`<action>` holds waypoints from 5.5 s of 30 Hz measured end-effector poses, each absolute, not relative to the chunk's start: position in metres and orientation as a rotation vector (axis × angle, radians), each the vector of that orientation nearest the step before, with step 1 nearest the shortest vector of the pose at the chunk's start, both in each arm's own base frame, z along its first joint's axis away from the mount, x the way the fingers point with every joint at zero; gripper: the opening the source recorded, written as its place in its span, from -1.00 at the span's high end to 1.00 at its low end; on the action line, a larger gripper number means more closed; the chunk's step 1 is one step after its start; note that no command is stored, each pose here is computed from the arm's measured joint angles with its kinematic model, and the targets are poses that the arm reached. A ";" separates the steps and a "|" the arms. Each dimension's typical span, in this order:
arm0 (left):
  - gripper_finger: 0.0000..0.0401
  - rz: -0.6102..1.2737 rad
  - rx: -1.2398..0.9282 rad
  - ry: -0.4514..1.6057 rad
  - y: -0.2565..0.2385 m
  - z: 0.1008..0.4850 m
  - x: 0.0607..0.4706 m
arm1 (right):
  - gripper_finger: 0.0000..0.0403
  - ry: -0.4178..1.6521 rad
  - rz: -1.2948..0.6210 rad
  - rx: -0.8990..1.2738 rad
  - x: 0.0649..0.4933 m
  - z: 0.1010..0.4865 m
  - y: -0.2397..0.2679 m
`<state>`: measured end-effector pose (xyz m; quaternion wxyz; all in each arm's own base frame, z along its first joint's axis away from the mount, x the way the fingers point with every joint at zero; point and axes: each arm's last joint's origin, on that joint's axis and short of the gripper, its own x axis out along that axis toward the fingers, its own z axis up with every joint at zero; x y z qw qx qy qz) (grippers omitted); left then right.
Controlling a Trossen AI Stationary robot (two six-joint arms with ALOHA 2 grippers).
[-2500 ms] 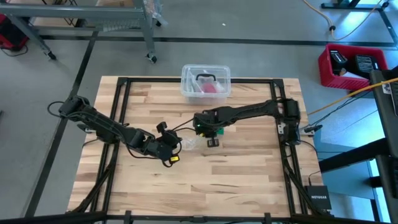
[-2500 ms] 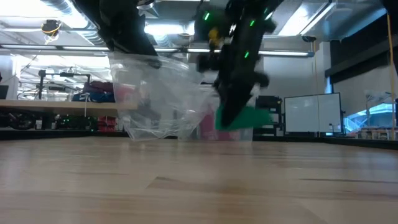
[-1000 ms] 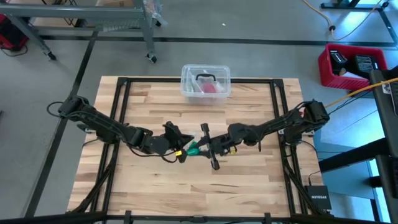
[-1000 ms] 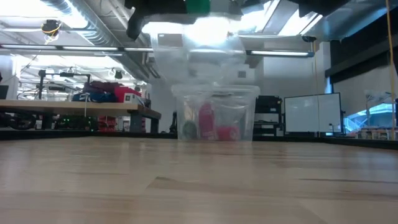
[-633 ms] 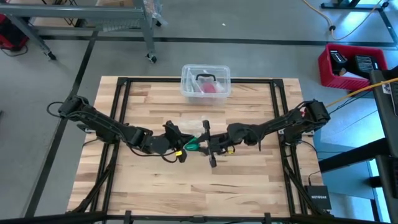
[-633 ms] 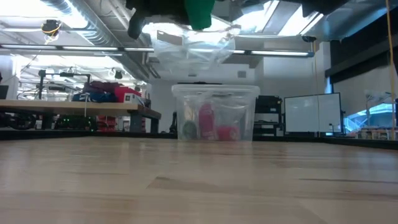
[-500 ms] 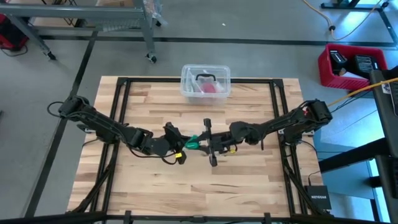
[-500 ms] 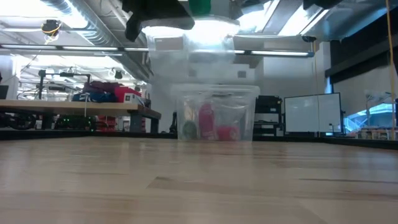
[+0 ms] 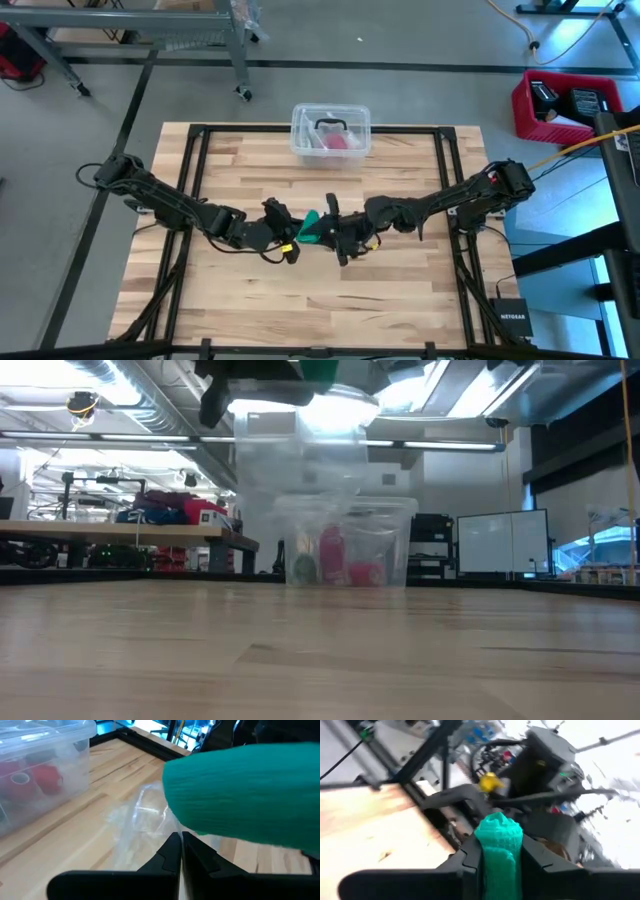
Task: Roll bandage
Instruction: Put the rolled bandage into the transparent zip bag
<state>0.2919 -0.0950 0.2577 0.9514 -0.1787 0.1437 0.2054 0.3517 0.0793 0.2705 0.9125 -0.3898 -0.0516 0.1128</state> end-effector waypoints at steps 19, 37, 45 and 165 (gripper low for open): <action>0.97 0.329 -0.412 0.229 -0.097 0.267 0.296 | 0.63 0.051 0.363 -0.937 0.346 0.249 0.099; 0.97 0.308 -0.333 0.225 -0.106 0.268 0.293 | 0.63 0.351 -0.004 -0.972 0.344 0.238 0.086; 0.97 0.313 -0.414 0.198 -0.098 0.270 0.297 | 0.63 0.425 -0.088 -0.793 0.342 0.233 0.082; 0.97 0.290 -0.253 0.391 -0.118 0.251 0.283 | 0.96 0.658 0.085 -0.434 0.304 0.277 0.086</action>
